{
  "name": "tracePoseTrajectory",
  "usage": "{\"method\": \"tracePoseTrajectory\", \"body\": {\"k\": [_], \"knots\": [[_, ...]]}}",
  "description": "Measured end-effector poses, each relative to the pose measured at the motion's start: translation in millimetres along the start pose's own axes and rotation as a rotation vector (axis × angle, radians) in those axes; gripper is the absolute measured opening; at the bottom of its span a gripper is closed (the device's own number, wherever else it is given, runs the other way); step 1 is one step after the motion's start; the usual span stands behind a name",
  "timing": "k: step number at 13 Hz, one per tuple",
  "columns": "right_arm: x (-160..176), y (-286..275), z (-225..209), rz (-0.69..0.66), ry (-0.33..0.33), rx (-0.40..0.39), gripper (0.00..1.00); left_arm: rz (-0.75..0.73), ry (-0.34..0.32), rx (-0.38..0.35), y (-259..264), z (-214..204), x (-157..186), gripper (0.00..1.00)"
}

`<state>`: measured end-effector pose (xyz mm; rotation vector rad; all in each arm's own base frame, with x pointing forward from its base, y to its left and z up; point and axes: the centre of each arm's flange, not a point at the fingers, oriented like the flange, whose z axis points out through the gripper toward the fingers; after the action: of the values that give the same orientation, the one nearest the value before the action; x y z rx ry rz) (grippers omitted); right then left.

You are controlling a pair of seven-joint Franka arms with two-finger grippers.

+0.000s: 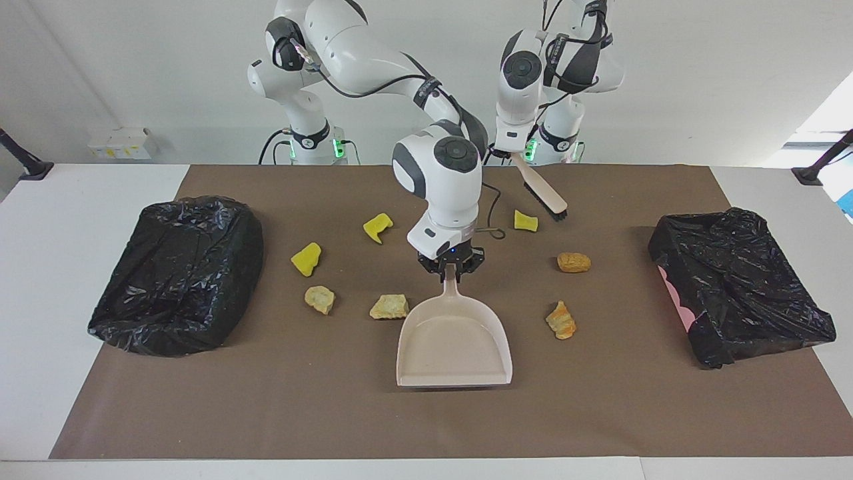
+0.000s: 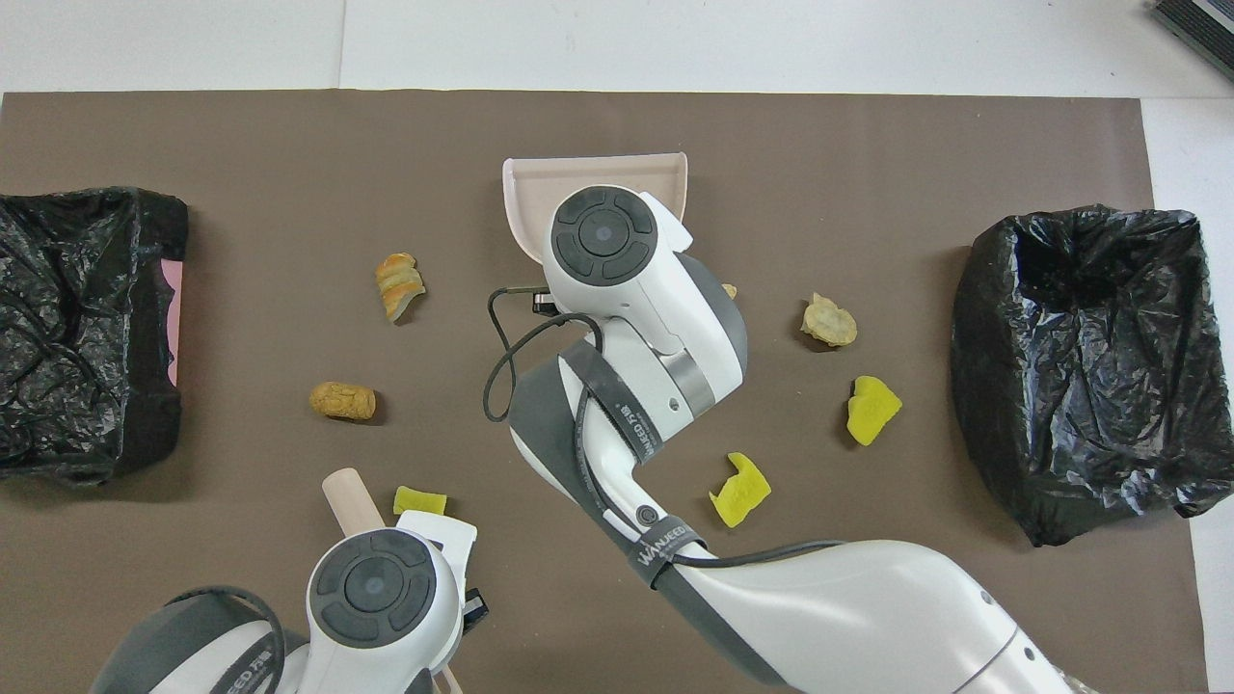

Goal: Sweep and dump trash in bin

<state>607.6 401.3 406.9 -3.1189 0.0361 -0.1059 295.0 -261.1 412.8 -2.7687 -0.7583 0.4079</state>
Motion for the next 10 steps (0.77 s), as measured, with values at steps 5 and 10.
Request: {"method": "tracePoseTrajectory", "body": {"k": [5,10], "knots": [[-0.3,31.5,-38.8,-0.218,-0.060,-0.014,0.32,-0.222,-0.115,-0.092,15.4,21.6,17.3,0.27],[18.0,110.9,-63.2,-0.534,-0.132,0.047,0.32,-0.439,-0.202,-0.193,46.9,42.9,40.9,0.27]]}}
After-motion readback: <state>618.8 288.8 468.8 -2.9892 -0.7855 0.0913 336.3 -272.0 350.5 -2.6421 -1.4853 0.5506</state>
